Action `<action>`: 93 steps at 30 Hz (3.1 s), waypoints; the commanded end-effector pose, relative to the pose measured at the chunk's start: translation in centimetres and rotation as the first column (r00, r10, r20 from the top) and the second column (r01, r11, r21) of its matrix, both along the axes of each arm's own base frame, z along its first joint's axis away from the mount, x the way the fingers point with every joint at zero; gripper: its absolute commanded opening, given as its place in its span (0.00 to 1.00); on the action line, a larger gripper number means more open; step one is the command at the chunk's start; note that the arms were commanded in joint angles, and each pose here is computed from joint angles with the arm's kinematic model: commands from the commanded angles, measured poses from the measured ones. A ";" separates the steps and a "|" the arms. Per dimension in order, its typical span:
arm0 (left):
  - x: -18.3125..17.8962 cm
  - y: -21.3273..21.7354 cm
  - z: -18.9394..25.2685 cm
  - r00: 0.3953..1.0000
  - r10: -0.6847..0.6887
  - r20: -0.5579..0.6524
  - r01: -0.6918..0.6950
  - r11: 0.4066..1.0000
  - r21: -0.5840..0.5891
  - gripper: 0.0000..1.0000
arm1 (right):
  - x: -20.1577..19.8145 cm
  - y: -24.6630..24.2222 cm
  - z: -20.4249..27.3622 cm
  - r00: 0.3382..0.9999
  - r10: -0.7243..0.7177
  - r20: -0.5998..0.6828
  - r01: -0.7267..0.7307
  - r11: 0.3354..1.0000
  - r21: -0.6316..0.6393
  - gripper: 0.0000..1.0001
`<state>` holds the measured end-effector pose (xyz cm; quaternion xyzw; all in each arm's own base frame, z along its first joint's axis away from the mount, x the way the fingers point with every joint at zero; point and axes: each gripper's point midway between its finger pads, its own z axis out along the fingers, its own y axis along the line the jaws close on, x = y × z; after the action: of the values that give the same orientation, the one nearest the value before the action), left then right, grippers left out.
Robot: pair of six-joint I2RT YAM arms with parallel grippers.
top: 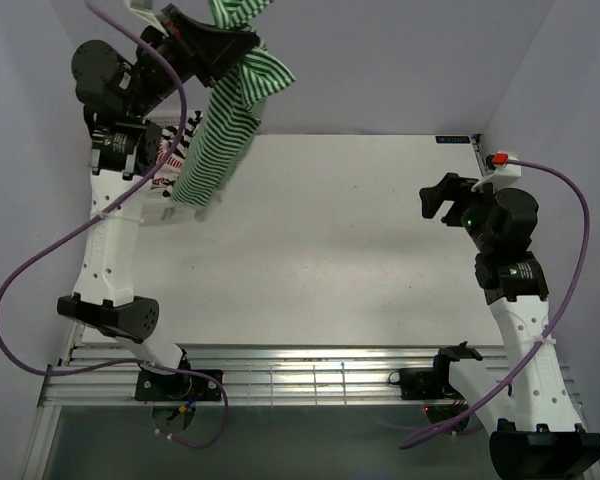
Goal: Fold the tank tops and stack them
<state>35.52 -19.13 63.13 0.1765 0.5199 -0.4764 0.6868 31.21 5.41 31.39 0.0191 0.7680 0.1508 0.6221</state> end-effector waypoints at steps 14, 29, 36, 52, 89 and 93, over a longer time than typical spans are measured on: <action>3.6 -7.1 -18.9 0.880 -0.066 -0.470 0.053 0.998 -0.042 0.01 | -2.9 -4.9 -1.1 0.959 -0.274 -0.080 0.270 0.961 -0.056 0.90; 2.6 1.7 -46.5 0.308 0.508 -0.804 -0.217 0.861 0.461 0.98 | -0.3 -1.1 -7.4 0.955 -0.067 -0.289 0.058 0.998 -0.039 0.90; 2.0 4.5 -50.3 0.183 0.638 -0.748 -0.238 0.767 0.596 0.98 | 1.3 -1.1 -9.7 0.934 -0.069 -0.351 0.052 0.997 -0.058 0.90; 11.2 0.0 -55.2 0.257 0.680 -0.687 -0.036 0.717 0.696 0.95 | 8.1 -0.7 -14.2 0.884 -0.066 -0.463 0.031 0.996 -0.082 0.90; 13.0 0.9 -52.4 0.281 0.706 -0.651 -0.185 0.705 0.685 0.00 | 12.7 -1.4 -18.4 0.828 -0.117 -0.549 0.046 0.989 -0.143 0.90; 12.6 1.5 -51.5 0.290 0.713 -0.639 -0.215 0.699 0.682 0.00 | 14.1 -1.6 -20.4 0.794 -0.135 -0.593 0.051 0.986 -0.157 0.90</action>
<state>46.78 -17.59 5.83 -0.0886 0.9484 -0.0961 0.2889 43.46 4.20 10.33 0.0595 0.9354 0.0687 0.3418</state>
